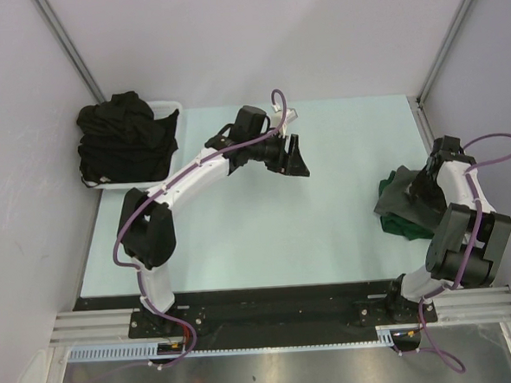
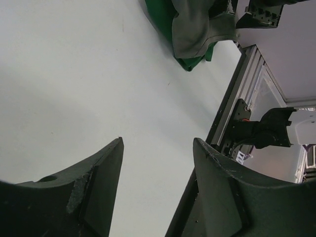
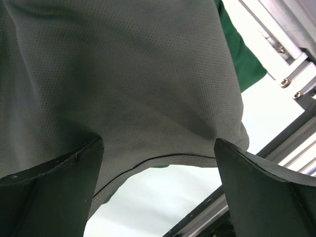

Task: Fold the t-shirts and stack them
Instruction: Put the neatly folded tshirt into the corner of the board with both arms

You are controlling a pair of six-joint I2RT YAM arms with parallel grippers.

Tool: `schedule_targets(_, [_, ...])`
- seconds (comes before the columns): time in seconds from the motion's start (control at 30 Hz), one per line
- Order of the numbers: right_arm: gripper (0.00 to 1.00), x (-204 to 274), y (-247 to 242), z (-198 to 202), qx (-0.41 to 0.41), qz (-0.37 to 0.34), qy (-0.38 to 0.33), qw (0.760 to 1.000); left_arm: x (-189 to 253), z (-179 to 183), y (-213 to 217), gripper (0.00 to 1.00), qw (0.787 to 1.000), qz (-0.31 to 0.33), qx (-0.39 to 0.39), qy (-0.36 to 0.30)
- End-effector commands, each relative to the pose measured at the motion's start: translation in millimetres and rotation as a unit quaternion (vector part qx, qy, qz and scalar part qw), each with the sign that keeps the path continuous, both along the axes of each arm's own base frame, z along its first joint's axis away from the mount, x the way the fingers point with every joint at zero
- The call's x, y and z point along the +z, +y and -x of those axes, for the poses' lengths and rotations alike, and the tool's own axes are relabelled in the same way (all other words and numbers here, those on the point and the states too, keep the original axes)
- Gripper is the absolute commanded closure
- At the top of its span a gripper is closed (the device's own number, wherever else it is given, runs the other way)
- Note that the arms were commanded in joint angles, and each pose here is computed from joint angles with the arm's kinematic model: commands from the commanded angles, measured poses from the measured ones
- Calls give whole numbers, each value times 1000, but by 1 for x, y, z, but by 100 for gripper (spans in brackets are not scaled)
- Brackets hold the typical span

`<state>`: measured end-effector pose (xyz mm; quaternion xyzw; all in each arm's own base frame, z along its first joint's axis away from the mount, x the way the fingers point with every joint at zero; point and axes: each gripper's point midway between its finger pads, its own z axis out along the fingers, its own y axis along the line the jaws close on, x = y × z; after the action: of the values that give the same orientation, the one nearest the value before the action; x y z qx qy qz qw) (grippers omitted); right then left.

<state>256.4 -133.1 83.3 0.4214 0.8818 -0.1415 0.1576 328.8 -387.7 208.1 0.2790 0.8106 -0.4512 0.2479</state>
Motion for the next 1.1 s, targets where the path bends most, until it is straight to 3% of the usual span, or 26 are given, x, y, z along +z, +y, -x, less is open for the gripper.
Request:
schedule_targets(0.0, [0,-2,4,-4,-13,-17,-12,1000,31,6,6,36,999,23,-9,-33])
schedule_targets(0.5, [0,-20,7,21,-15,-13,32,999,27,1,6,36,999,22,-6,-30])
schedule_targets(0.77, [0,-5,-5,13,-8,14,25,1000,25,0,3,36,999,25,-8,-26])
schedule_targets(1.07, [0,94,-1,-42,28,66,-100,992,21,-3,6,36,1000,19,-1,-24])
